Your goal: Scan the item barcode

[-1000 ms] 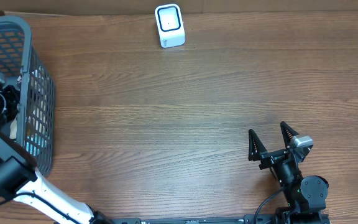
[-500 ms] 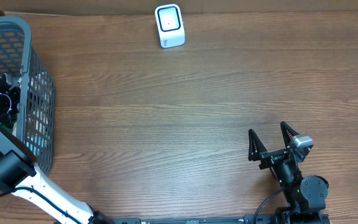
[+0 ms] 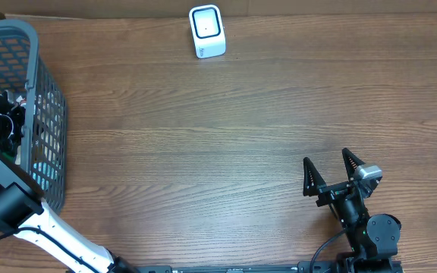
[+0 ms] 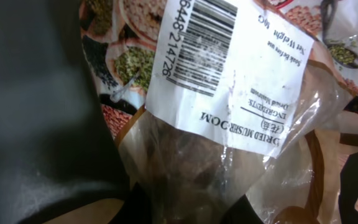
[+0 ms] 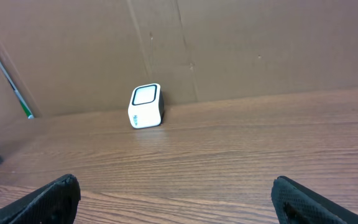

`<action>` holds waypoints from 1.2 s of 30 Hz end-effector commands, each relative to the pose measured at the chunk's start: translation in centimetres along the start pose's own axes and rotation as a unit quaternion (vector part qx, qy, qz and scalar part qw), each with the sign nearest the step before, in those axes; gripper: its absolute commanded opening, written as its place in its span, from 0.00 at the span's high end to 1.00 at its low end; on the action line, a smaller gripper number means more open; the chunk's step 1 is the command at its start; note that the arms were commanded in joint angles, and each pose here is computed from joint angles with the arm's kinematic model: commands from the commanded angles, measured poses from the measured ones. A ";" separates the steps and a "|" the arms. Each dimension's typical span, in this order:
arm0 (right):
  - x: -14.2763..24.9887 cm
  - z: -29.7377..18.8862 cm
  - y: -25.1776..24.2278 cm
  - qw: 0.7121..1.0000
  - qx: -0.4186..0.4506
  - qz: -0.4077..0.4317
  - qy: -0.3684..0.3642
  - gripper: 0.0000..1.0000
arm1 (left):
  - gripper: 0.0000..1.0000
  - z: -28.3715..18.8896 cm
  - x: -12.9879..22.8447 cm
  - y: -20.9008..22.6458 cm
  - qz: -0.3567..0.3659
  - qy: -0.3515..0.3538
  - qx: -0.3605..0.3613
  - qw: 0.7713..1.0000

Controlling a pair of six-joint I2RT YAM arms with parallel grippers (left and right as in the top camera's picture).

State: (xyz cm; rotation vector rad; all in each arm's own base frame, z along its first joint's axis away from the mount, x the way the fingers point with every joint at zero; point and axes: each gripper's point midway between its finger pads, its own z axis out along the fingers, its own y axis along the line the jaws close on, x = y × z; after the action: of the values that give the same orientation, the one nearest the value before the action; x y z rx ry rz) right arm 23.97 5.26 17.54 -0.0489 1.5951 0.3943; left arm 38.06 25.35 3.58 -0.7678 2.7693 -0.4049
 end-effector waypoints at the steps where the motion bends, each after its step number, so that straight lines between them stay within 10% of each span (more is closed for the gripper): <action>1: 0.1 0.0 -0.1 1.000 0.002 -0.003 -0.004 0.00 | 0.96 3.2 2.4 0.7 -0.040 0.065 -0.021 0.997; 24: 0.1 0.0 -0.1 1.000 0.002 -0.003 -0.004 0.00 | 0.96 -16.1 -2.3 -4.7 -0.063 -0.159 -0.063 0.983; 36: 0.1 0.0 -0.1 1.000 0.002 -0.003 -0.004 0.00 | 0.96 -29.9 -0.6 -10.6 -0.032 -0.340 -0.037 0.939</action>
State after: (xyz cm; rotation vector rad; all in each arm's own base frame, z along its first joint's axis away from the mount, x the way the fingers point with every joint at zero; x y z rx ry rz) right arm 23.97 5.25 17.54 -0.0489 1.5951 0.3937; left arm 35.42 24.71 29.96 -0.8528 2.2497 -0.0077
